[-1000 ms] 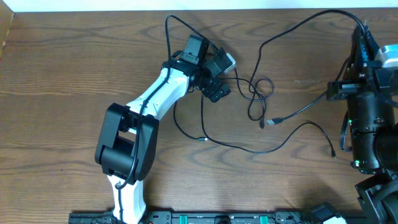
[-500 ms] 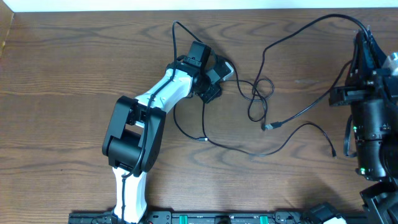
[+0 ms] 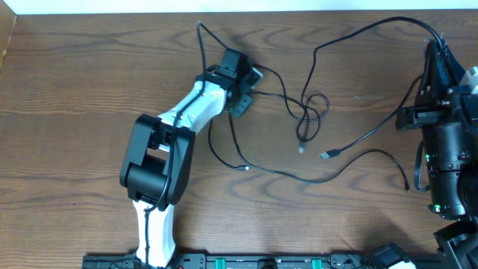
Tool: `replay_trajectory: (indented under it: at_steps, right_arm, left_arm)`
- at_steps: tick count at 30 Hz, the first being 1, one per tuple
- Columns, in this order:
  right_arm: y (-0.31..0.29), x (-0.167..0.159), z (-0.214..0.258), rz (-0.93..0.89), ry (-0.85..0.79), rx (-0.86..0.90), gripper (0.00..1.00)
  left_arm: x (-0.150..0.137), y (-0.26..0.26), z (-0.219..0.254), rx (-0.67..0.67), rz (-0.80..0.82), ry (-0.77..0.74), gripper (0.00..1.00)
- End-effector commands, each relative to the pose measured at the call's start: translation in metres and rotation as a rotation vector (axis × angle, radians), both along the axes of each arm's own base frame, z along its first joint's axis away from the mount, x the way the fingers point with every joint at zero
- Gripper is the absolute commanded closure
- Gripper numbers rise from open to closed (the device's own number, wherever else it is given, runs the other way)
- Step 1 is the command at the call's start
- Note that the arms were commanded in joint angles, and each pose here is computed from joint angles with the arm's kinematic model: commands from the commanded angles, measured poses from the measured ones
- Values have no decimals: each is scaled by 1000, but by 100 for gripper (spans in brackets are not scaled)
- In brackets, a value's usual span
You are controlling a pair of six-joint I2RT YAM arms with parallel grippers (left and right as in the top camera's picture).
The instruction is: Untangle cables
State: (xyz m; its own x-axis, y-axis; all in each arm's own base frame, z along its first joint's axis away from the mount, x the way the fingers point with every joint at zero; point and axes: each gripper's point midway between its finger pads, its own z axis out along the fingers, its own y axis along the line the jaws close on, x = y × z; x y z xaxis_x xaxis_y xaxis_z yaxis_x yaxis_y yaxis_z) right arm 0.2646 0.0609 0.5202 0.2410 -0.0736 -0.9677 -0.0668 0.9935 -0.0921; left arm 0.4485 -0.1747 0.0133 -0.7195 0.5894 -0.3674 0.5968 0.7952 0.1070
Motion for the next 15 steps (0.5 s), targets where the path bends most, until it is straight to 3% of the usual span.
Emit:
replay_trajectory:
  at_steps: [1, 7, 15]
  right_arm:
    - [-17, -2, 3, -81, -1, 34, 99]
    - [-47, -6, 10, -254, -28, 43, 99]
    - [-56, -19, 44, -267, -173, 135, 99]
  left_arm:
    - [13, 46, -2, 35, 242, 0, 92]
    - [8, 63, -5, 40, 302, 40, 92]
    - [5, 63, -6, 43, 300, 55, 89]
